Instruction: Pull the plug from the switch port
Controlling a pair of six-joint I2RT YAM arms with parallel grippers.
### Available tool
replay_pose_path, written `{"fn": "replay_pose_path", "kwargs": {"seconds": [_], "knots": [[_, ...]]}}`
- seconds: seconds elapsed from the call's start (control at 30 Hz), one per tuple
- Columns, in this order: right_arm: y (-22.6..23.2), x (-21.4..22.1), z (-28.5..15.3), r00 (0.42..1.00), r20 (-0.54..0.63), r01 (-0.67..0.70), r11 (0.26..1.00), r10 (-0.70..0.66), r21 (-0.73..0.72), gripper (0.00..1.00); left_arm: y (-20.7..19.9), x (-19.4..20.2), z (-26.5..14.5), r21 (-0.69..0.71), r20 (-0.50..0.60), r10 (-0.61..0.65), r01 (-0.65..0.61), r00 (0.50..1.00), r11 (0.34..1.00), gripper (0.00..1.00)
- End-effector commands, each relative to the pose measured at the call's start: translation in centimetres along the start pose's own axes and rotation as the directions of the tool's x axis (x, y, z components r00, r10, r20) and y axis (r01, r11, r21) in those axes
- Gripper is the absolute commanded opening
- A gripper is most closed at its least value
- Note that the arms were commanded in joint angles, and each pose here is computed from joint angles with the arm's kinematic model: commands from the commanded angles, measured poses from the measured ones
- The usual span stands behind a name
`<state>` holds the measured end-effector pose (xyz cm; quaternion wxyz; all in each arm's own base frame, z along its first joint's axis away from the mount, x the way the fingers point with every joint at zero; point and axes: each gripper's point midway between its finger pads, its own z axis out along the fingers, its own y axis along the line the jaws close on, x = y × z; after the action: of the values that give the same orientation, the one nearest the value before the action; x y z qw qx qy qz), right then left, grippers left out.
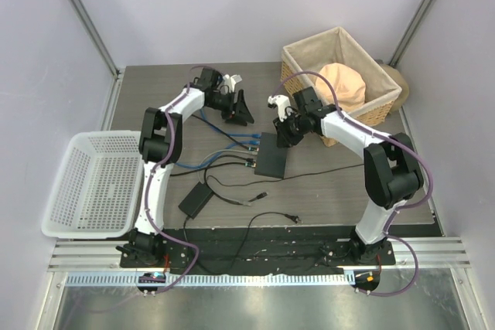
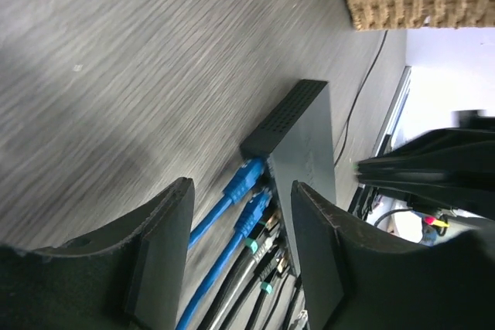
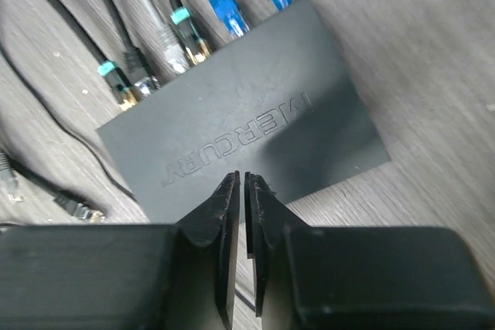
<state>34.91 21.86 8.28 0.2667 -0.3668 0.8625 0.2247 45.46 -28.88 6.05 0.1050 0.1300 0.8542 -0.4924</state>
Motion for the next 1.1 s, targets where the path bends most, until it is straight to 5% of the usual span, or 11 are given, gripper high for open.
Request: {"fn": "replay_pose_path", "kwargs": {"seconds": [0.0,0.3,0.63,0.83,1.07], "knots": [[-0.7,0.9,1.6,0.999,-0.042,0.010,1.000,-0.009,0.010,0.14,-1.2,-1.5,0.7,0.057,0.027,0.078,-0.080,0.997,0.995,0.55],[-0.7,2.0,3.6,0.996,-0.089,0.018,1.000,-0.017,0.009,0.01,0.5,1.1,1.8,0.000,-0.079,0.125,-0.126,0.989,0.992,0.49],[0.1,3.9,4.1,0.991,-0.130,0.004,1.000,-0.006,-0.013,0.01,0.7,3.5,2.7,0.044,-0.152,0.097,-0.091,0.984,0.995,0.51],[0.2,4.3,4.3,0.990,-0.143,0.002,1.000,-0.003,-0.005,0.01,1.4,4.6,3.8,-0.032,-0.235,0.242,-0.256,0.941,0.966,0.49],[0.0,4.4,4.3,0.989,-0.148,0.007,1.000,-0.007,0.005,0.01,1.3,5.6,5.0,-0.004,-0.266,0.208,-0.217,0.941,0.976,0.46]]}}
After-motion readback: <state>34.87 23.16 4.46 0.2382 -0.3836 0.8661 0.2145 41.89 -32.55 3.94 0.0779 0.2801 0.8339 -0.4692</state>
